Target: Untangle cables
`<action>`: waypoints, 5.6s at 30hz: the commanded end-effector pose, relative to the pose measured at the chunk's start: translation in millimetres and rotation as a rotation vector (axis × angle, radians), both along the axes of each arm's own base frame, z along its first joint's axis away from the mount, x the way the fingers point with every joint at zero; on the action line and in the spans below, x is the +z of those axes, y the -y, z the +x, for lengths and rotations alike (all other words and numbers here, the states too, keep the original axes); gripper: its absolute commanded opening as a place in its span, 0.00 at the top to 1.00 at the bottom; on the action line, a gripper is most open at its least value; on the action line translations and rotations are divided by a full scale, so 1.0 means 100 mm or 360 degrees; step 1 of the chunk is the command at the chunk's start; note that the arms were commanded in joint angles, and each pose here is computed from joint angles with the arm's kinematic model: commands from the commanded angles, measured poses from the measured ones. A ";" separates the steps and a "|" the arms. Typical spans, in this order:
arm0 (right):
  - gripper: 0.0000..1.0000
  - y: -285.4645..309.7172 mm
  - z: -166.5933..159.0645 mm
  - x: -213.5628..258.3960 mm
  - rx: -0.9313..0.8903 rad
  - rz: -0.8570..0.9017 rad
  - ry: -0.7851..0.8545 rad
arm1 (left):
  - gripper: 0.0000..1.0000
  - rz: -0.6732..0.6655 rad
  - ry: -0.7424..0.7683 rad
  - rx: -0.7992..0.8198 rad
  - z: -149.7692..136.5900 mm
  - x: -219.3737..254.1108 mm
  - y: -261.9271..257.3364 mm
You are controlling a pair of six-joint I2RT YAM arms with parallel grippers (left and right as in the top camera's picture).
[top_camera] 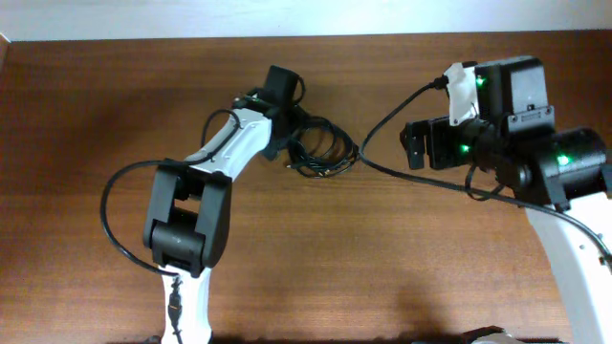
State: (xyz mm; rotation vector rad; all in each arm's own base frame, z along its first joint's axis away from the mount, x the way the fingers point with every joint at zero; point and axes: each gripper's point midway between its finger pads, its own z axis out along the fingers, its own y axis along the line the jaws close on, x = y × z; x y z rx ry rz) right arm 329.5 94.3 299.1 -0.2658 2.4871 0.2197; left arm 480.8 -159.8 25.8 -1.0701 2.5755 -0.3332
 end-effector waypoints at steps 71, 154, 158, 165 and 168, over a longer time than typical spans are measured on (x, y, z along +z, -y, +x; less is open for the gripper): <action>0.01 -2.72 -0.45 0.25 0.1381 0.0515 0.0399 | 1.00 0.0235 0.1659 -0.0254 -1.52 4.93 -0.74; 0.96 1.25 0.09 1.68 -0.0555 0.0044 0.1108 | 1.00 0.0882 0.0651 -0.0116 -0.55 3.10 -1.29; 0.96 1.95 0.50 1.99 -0.0725 0.0028 0.1385 | 1.00 0.0897 0.0556 -0.0145 -0.65 3.00 -1.32; 0.96 1.79 0.06 3.10 -0.0422 0.0208 0.1763 | 1.00 0.1039 0.0382 -0.0116 -0.73 2.73 -1.47; 0.96 1.98 0.19 2.92 -0.0532 0.0213 0.1658 | 1.00 0.0957 0.0377 -0.0207 -0.79 2.71 -1.30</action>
